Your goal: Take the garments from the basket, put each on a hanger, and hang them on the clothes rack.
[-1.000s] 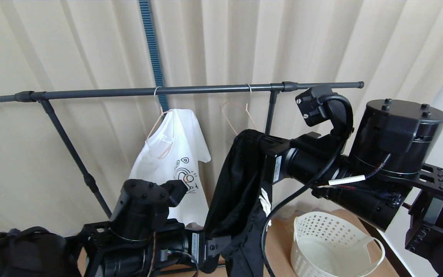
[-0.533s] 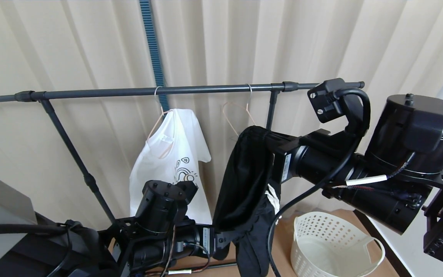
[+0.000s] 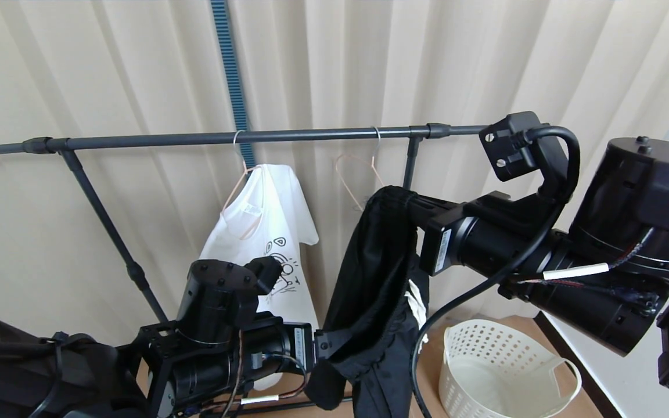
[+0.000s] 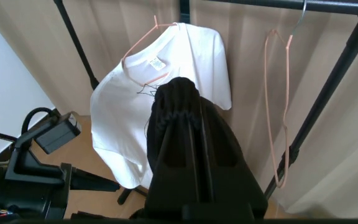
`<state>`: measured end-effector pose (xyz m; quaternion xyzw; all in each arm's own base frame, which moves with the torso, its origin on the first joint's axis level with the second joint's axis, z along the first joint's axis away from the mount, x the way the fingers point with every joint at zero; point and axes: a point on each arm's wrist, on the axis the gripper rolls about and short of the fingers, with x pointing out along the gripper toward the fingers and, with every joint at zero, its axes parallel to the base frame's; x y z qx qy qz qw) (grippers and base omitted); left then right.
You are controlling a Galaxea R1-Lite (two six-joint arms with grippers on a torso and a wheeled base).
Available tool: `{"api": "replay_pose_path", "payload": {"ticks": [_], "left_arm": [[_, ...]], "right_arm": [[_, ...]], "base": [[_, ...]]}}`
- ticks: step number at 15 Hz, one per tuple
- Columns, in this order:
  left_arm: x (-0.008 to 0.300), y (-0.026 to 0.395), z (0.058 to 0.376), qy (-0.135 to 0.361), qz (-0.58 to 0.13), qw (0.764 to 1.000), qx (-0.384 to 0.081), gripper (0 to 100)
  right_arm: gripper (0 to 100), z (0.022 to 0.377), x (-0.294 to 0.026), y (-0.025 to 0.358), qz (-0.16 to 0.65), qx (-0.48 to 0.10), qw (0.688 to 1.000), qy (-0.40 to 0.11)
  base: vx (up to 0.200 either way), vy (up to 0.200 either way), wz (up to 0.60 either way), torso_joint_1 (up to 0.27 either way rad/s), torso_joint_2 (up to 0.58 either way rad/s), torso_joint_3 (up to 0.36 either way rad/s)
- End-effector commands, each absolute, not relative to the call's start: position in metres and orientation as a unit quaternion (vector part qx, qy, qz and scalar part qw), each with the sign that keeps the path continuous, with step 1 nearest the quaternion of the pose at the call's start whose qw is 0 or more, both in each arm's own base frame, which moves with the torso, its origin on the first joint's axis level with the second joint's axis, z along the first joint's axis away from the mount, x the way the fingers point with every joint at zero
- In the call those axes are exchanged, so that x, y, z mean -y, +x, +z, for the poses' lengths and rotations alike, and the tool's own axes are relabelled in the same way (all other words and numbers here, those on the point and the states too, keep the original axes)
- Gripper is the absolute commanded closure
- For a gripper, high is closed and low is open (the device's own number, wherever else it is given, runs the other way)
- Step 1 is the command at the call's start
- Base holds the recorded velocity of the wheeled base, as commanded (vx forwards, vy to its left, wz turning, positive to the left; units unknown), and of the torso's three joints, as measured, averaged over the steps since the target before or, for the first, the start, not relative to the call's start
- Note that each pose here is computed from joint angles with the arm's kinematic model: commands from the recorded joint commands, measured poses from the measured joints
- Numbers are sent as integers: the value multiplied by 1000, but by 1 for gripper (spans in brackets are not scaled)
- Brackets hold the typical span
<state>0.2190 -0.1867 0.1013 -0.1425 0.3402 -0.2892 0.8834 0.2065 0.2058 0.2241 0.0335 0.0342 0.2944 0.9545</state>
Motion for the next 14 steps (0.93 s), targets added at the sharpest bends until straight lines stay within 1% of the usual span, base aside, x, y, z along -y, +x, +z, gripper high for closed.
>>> {"api": "replay_pose_path", "payload": {"ticks": [1, 6, 10, 14], "left_arm": [[189, 222, 99, -142, -287, 883, -342, 0], [201, 219, 73, -117, -289, 870, -382, 0], [204, 218, 63, -108, -287, 865, -397, 0], [210, 209, 59, -96, -298, 859, -405, 0]], "right_arm": [[100, 228, -203, 204, 295, -28, 954, 37], [100, 239, -197, 198, 296, -12, 954, 46], [100, 247, -192, 193, 296, 1, 954, 52], [100, 258, -185, 186, 297, 11, 953, 57]], "base": [[0, 0, 0, 0, 0, 0], [0, 0, 0, 0, 0, 0], [0, 0, 0, 0, 0, 0], [0, 0, 0, 0, 0, 0]]}}
